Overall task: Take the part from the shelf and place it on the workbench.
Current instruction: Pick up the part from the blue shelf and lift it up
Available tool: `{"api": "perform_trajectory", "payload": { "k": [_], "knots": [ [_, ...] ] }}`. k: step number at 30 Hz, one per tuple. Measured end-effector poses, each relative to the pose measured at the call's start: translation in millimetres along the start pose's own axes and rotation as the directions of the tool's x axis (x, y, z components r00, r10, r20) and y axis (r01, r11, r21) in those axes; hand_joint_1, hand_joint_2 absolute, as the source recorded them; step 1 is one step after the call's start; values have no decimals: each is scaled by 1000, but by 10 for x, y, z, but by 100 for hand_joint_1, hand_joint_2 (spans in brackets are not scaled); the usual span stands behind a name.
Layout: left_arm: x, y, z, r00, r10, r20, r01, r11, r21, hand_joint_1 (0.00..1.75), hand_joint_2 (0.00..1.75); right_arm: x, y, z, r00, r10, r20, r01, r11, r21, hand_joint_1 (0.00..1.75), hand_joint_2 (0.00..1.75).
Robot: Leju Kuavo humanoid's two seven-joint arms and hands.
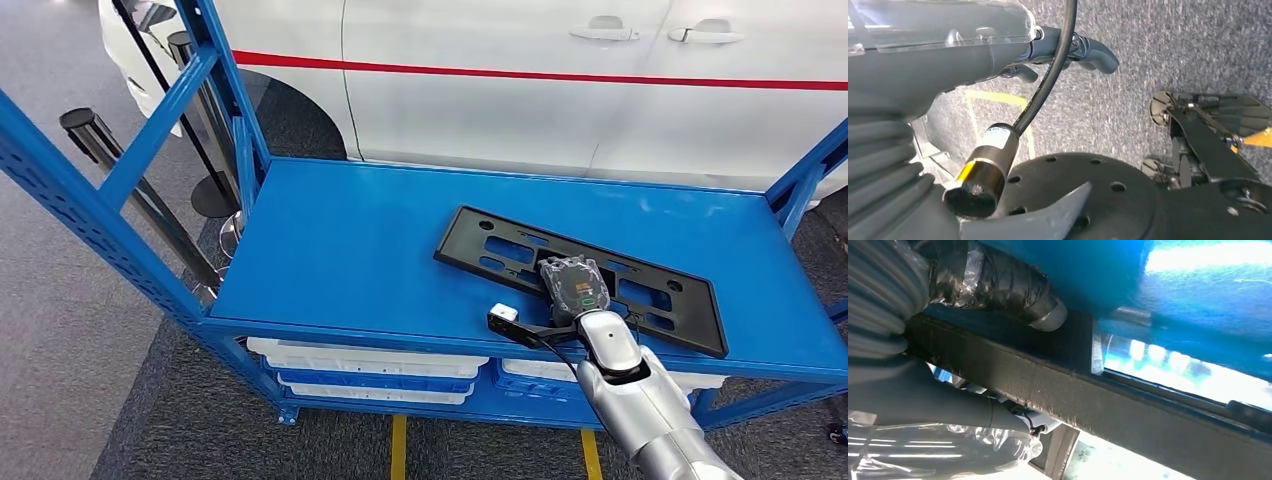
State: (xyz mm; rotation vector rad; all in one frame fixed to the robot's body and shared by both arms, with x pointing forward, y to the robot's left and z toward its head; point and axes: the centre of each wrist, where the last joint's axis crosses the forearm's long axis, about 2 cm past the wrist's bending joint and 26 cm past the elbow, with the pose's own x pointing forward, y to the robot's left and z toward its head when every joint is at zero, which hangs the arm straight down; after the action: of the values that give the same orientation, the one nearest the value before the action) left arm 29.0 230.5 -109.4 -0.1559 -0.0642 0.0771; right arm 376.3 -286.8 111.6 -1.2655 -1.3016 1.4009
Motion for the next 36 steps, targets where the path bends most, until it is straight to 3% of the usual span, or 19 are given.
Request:
{"api": "perform_trajectory", "payload": {
  "k": [4, 8, 11, 18, 27, 36],
  "knots": [
    [-1, 9, 0, 1000, 2, -14, -1, 999, 38, 0, 175, -73, -113, 14, 995, -90, 33, 92, 994, -54, 175, 175],
    [-4, 14, 0, 1000, 2, -27, -1, 999, 49, 0, 175, -241, -547, -46, 981, -183, 61, 190, 972, -141, 175, 175],
    [2, 13, 0, 1000, 2, -29, -1, 999, 50, 0, 175, -301, -726, -49, 981, -179, 72, 190, 963, -191, 175, 175],
    [5, 13, 0, 1000, 5, -27, -4, 999, 49, 0, 175, -327, -871, -14, 981, -162, 105, 184, 949, -258, 175, 175],
    [9, 25, 1, 1000, -11, -26, 13, 997, 70, 0, 175, -487, -1490, 166, 978, 68, 195, 61, 806, -588, 175, 175],
    [10, 34, 1, 997, -30, -73, 36, 996, 83, 0, 175, -562, -1425, 333, 963, 207, 171, -52, 770, -636, 175, 175]
  ]
}}
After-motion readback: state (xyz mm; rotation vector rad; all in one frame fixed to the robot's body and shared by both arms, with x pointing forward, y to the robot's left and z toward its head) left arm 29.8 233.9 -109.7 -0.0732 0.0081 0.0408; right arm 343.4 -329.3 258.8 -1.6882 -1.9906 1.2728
